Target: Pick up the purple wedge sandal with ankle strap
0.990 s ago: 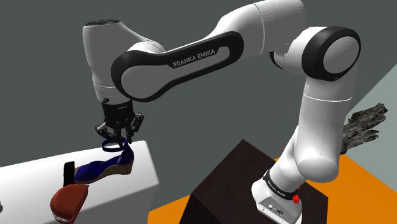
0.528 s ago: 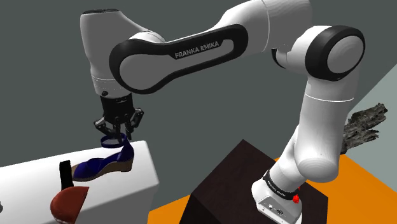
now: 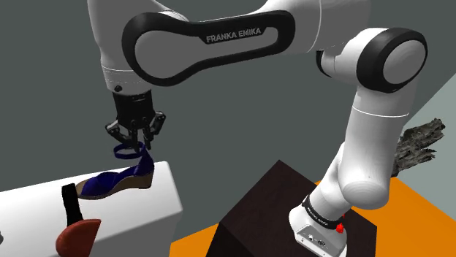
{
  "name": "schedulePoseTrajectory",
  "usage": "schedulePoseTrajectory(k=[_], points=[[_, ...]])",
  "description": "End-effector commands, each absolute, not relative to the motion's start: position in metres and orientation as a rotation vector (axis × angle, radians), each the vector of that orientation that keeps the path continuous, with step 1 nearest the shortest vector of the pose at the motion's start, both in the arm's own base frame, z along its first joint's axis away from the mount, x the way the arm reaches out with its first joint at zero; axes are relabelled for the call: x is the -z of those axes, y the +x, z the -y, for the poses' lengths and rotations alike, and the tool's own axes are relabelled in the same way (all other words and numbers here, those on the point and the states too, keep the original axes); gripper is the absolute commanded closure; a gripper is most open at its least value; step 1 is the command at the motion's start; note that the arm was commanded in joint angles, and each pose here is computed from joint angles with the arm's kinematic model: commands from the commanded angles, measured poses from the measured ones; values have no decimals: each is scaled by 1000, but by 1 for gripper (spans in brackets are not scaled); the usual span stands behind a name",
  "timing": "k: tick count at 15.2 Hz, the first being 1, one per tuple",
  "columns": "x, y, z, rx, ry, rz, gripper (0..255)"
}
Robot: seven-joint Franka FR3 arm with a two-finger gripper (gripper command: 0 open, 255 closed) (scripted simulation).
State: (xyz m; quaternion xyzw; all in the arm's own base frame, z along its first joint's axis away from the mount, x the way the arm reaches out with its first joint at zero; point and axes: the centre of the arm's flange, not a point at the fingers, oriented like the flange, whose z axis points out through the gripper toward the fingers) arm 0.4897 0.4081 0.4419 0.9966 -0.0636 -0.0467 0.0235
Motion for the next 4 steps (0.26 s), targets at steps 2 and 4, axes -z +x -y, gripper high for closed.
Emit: schedulePoseTrajectory(k=[2, 4], points=[[-460, 489, -409, 144, 3085, 197, 255], [-460, 489, -409, 144, 3085, 197, 255]])
